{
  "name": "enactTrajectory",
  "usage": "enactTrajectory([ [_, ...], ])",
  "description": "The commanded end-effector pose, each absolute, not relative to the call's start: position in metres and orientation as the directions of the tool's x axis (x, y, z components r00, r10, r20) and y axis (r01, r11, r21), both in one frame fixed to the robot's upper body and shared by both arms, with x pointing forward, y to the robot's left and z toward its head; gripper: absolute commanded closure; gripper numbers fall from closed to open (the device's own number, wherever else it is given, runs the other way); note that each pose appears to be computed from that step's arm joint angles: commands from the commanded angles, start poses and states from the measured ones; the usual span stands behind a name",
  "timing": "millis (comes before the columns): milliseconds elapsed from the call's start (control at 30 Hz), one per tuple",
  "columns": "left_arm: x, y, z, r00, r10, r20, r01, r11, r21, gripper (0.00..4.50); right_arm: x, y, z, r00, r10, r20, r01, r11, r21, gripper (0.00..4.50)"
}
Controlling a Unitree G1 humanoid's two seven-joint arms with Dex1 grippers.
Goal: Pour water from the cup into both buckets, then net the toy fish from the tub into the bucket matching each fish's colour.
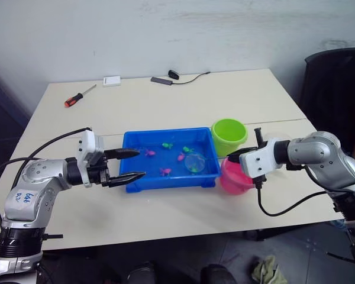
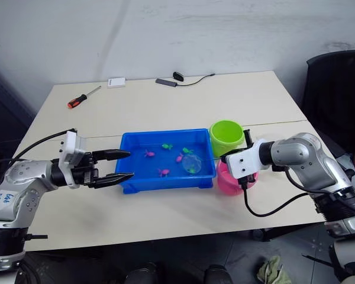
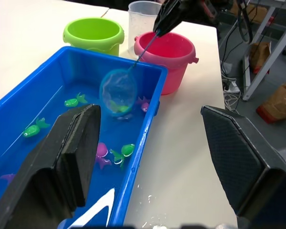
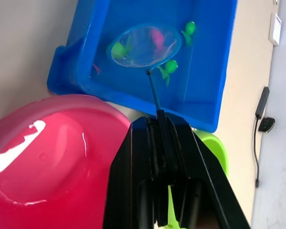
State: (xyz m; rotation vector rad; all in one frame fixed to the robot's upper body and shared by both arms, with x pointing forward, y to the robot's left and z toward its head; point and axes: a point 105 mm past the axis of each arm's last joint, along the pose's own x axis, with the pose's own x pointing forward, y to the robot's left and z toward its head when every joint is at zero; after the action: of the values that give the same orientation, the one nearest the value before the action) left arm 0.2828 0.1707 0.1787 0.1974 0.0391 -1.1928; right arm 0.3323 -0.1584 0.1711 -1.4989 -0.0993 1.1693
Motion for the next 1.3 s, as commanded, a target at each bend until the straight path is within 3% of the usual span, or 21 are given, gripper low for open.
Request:
enactTrajectory([
  [33, 0.279, 0.165, 0.188, 0.355, -0.928, -0.118, 0.927, 0.331, 0.178, 0.83, 0.333, -0.159, 0.179, 0.508, 0.63, -0.587, -0.456, -0.382, -0.804, 4.5],
  [400, 0.279, 0.164, 0.189, 0.359, -0.927, -0.107, 0.924, 0.337, 0.179, 0.83, 0.33, -0.164, 0.168, 0.462, 0.597, -0.656, -0.404, -0.516, -0.755, 4.5],
  [600, 0.281, 0.164, 0.189, 0.363, -0.926, -0.101, 0.922, 0.341, 0.182, 0.83, 0.323, -0.151, 0.174, 0.422, 0.66, -0.621, -0.435, -0.454, -0.778, 4.5],
  [833, 0.282, 0.164, 0.189, 0.365, -0.926, -0.101, 0.921, 0.343, 0.185, 0.83, 0.337, -0.15, 0.182, 0.516, 0.651, -0.557, -0.409, -0.384, -0.828, 4.5],
  [1300, 0.28, 0.164, 0.188, 0.373, -0.922, -0.102, 0.918, 0.35, 0.185, 0.83, 0.335, -0.149, 0.153, 0.482, 0.609, -0.63, -0.477, -0.421, -0.772, 4.5],
])
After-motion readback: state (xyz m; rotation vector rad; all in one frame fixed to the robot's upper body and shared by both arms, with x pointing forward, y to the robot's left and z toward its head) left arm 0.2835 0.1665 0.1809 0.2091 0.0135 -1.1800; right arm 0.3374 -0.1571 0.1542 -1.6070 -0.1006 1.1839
